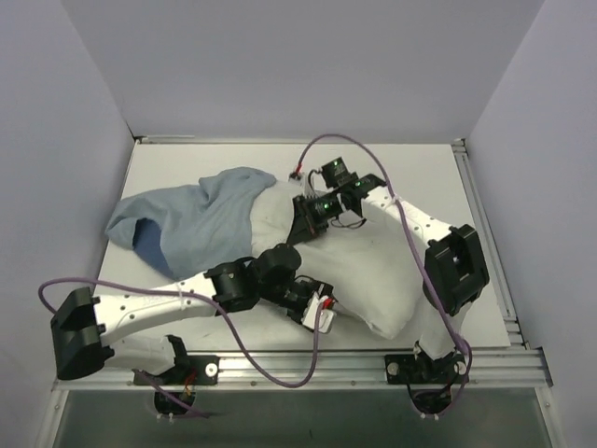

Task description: Put the pillow into the pillowcase

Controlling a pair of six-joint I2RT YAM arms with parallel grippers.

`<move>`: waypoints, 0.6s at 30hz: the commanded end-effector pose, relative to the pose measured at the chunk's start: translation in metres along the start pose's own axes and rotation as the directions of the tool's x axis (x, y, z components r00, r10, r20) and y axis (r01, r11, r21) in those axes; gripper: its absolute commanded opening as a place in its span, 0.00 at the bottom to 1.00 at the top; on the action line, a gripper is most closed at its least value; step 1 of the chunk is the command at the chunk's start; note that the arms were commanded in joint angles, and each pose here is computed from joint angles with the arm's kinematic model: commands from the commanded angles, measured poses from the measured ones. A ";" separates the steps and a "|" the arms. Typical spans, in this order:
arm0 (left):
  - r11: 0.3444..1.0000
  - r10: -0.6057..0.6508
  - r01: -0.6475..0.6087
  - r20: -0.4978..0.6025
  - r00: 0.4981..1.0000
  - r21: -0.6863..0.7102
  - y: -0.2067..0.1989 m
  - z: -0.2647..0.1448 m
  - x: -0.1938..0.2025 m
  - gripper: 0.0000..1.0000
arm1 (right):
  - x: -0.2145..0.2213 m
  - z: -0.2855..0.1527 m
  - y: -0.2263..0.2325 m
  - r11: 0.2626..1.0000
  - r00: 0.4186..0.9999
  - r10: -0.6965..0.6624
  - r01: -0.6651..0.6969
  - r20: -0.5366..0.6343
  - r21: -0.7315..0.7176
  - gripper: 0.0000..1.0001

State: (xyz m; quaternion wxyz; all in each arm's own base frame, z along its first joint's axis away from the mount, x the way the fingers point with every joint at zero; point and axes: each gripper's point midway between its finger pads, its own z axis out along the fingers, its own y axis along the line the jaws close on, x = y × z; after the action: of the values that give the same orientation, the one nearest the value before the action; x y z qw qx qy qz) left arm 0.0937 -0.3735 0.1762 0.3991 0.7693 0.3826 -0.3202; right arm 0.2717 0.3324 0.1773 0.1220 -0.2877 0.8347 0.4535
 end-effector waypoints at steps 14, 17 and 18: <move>0.298 -0.855 0.733 0.170 0.490 -0.612 0.015 -0.187 0.079 0.52 | -0.028 -0.122 -0.033 0.994 0.973 -0.027 0.001 0.231 0.114 0.67; 0.227 -0.887 0.740 0.180 0.426 -0.633 0.020 -0.180 0.107 0.47 | -0.040 -0.160 -0.106 0.923 0.964 -0.053 -0.051 0.260 0.380 0.44; 0.208 -0.896 0.737 0.176 0.407 -0.643 0.022 -0.178 0.117 0.45 | -0.030 -0.157 -0.135 0.898 0.976 -0.047 -0.052 0.212 0.437 0.39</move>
State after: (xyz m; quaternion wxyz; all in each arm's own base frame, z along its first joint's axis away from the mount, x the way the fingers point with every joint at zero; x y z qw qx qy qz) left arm 0.2008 -0.2012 0.2120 0.4105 0.3515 0.8009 -0.2578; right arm 0.3777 0.1985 0.2439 0.3174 -0.2118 0.8395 0.3868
